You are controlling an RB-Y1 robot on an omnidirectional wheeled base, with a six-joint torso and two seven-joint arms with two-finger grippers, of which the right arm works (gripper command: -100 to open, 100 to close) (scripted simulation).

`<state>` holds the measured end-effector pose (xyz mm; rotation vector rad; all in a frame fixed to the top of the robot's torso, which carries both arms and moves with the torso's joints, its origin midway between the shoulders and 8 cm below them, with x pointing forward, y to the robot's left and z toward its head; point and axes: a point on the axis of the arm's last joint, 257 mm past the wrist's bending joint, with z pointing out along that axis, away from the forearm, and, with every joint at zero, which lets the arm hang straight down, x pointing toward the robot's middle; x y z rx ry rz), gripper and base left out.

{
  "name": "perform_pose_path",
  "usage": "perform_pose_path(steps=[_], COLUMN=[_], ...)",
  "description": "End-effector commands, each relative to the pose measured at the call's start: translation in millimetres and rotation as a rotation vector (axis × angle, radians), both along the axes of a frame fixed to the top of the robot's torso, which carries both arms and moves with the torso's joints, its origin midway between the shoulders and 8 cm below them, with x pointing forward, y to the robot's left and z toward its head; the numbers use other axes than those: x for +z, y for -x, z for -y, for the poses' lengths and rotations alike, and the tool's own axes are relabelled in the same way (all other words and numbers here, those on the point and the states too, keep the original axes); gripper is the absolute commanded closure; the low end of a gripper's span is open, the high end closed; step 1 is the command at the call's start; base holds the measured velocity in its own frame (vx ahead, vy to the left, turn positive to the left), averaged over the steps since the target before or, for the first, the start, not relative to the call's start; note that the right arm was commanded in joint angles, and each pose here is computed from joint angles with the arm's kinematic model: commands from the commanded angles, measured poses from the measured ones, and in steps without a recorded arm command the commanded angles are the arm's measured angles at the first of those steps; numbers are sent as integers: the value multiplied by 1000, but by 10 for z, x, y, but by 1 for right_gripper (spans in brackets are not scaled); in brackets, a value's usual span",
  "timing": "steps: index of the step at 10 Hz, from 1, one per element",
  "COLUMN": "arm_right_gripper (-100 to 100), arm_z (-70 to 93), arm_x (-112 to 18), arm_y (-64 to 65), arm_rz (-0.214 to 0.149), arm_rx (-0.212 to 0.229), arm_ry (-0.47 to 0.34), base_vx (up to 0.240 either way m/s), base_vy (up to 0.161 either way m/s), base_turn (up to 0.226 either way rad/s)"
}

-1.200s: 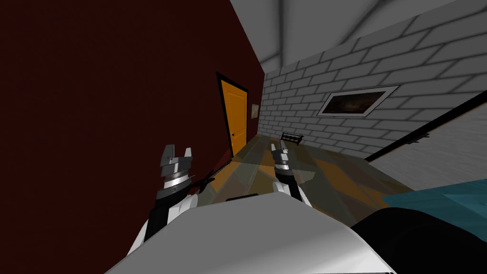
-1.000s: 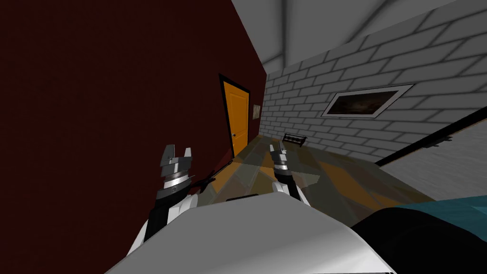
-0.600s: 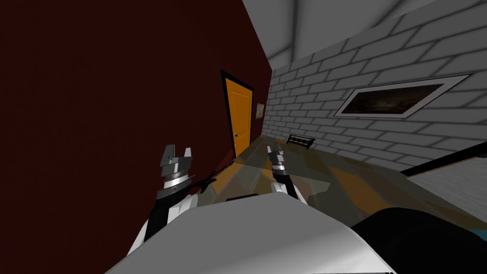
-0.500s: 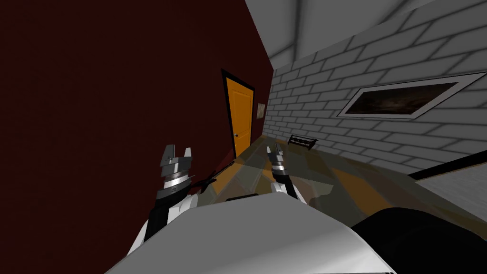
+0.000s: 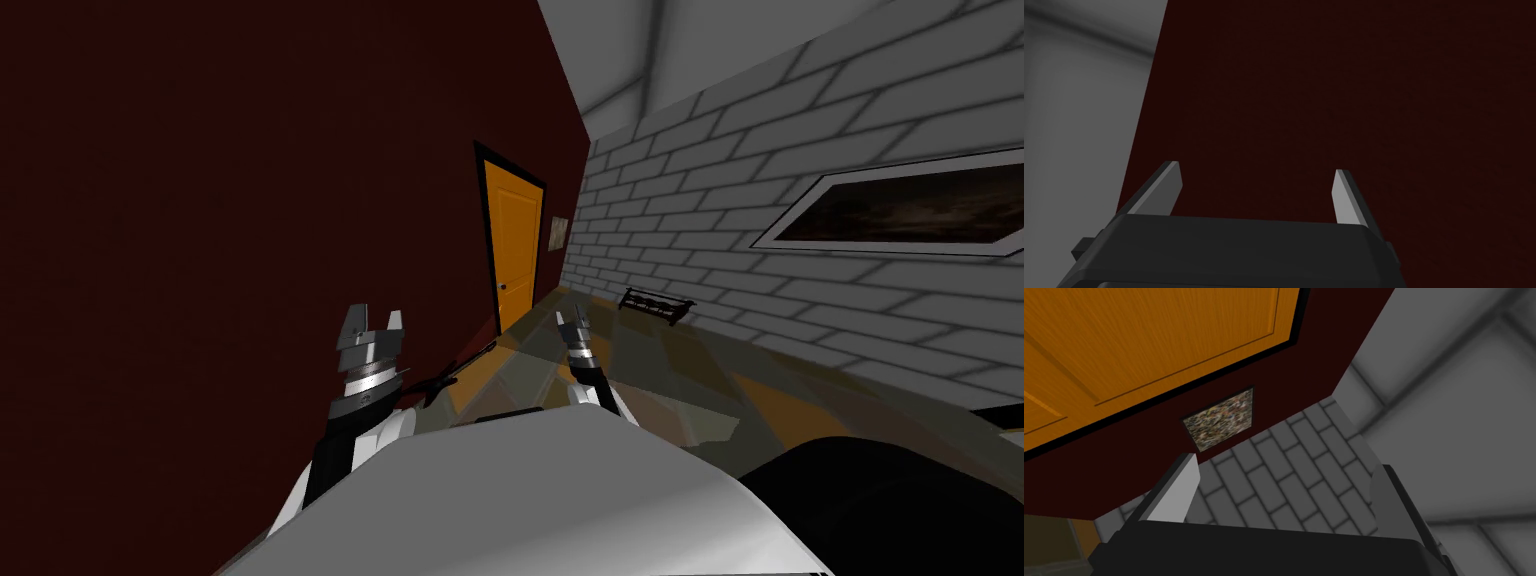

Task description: Pull the door open

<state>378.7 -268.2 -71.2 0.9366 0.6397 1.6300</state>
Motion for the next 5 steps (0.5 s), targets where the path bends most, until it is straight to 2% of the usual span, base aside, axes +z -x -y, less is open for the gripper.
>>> perform_pose_path(steps=[1, 5], arm_right_gripper=[-100, -100], arm_z=[-28, -64], arm_x=[-86, -313], arm_y=[-36, -118], arm_rz=[-11, -43], arm_rx=[25, 89], arm_ry=[-30, -112], base_vx=[105, 104], base_vy=[-22, -29], base_turn=[98, 126])
